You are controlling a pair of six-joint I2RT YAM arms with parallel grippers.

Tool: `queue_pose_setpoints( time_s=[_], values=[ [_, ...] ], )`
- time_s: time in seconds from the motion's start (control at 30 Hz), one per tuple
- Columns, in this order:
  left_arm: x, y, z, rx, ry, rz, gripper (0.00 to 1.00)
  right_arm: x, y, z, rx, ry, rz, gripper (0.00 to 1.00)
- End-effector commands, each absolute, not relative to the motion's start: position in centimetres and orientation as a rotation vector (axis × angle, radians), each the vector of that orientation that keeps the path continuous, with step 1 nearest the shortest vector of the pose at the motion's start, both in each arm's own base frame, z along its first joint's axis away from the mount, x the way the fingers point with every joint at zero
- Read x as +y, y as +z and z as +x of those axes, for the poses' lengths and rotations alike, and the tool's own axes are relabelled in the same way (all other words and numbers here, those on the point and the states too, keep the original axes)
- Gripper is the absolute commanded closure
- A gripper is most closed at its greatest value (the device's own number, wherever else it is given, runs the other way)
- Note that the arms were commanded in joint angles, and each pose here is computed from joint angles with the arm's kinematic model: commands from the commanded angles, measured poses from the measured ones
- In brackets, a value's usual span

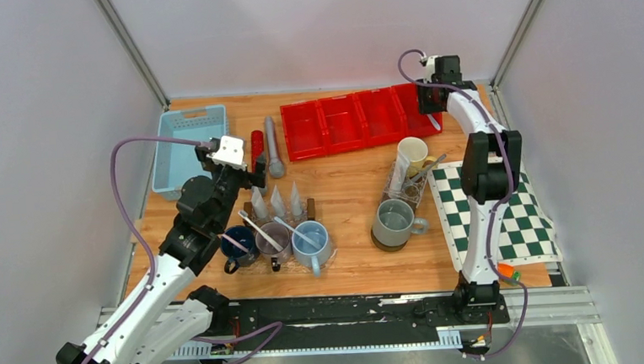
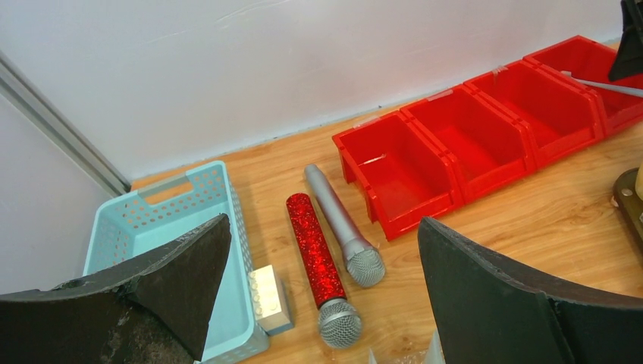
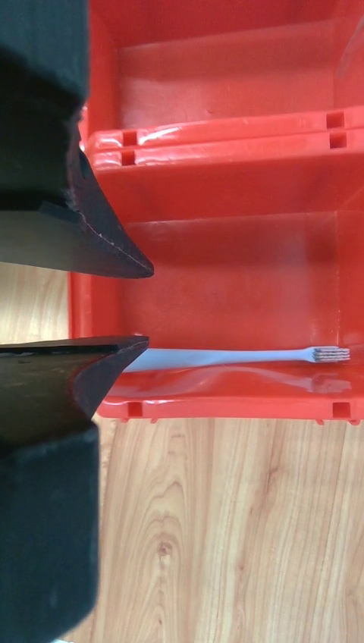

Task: Prepare toiletry sets of a toothbrush and toothpaste on the tray
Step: Pick up the toothbrush from the storage box.

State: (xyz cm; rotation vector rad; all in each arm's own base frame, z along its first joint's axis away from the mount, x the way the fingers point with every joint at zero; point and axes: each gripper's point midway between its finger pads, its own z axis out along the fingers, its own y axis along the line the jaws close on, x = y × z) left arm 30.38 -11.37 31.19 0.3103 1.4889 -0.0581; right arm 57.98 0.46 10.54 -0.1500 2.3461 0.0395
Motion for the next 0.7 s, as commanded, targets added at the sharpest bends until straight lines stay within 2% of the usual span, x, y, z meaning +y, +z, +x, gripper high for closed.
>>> queue_pose_setpoints(
  time_s=[0.0,0.23,0.53,0.67],
  values=[
    [-11.0,32.3,30.7,1.446,-0.038,0.294,0.00,-0.8,11.5,60.1,2.297,-0.070,-0.182,0.66],
    [-11.1,32.0,30.7,1.450,-0.036,0.300,0.00,-1.1,9.3,61.2,2.302,-0.239,-0.216,0.66],
    [-11.1,31.9,30.8,1.451,-0.036,0.302,0.00,0.1,5.4,60.9,2.365,-0.188,-0.274,0.67],
    [-11.2,31.8,30.9,1.455,-0.037,0.304,0.00,1.1,4.4,60.5,2.382,-0.142,-0.307,0.71]
  ],
)
